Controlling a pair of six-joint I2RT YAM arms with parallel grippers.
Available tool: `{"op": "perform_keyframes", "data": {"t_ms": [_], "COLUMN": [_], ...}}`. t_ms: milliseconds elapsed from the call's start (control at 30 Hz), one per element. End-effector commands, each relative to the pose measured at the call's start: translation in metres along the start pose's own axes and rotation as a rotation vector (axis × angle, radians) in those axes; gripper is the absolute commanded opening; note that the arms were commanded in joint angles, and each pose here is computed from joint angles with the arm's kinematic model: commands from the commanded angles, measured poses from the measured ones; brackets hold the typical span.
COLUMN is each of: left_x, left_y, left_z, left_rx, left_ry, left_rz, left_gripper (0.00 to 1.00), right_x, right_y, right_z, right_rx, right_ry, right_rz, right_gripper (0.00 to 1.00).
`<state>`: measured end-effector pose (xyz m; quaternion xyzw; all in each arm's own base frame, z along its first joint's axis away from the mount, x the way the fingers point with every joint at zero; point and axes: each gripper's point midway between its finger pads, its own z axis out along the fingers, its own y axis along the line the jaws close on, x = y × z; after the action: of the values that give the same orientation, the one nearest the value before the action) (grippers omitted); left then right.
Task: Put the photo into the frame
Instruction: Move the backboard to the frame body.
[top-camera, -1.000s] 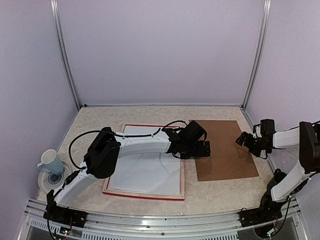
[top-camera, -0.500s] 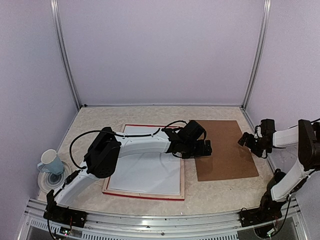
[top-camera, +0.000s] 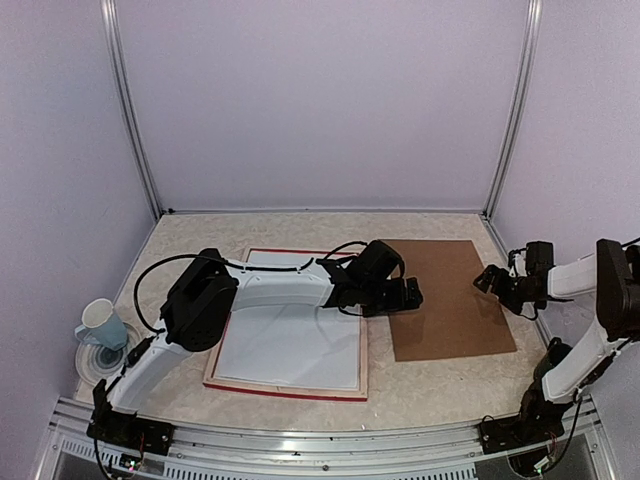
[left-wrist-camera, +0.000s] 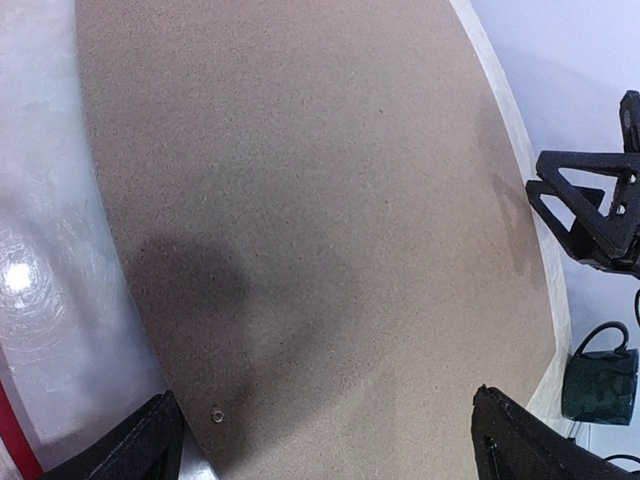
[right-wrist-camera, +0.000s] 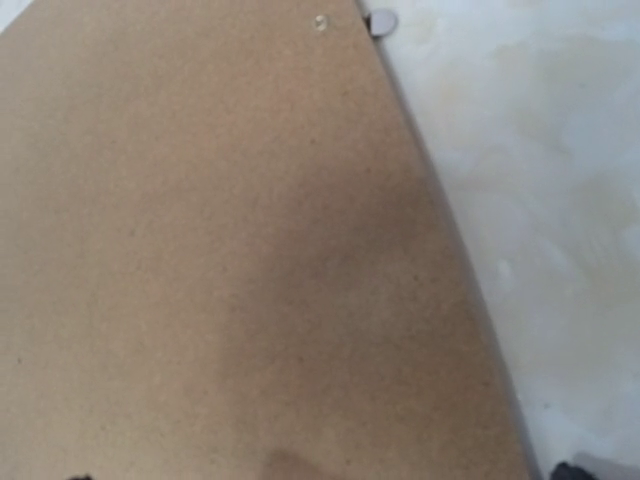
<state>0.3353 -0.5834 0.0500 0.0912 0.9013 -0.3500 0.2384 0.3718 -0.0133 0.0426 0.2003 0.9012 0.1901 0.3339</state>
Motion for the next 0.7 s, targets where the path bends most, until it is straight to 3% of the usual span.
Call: {"op": "perform_keyframes", "data": {"t_ms": [0, 300, 667], "left_x": [0.001, -0.034, -0.06], "left_y": [-0.016, -0.067, -0.092], "left_z": [-0.011, -0.053, -0.085], "left_rx": [0.102, 0.26, 0.308], "left_ry": [-0.001, -0.111, -0.182], "left_rz": [0.021, 0.082, 0.105], "left_gripper": [0.99, 0.99, 0.99], "right_x": [0.044, 0.059, 0.068], "right_y": [0.01, 0.019, 0.028], "right_z": [0.005, 0.005, 0.003], "right_rx": [-0.1, -0.148, -0.175], "right_ry": [0.145, 0.18, 0.196], "right_rz": [0.039, 0.035, 0.021], "right_gripper": [0.99, 0.99, 0.99]}}
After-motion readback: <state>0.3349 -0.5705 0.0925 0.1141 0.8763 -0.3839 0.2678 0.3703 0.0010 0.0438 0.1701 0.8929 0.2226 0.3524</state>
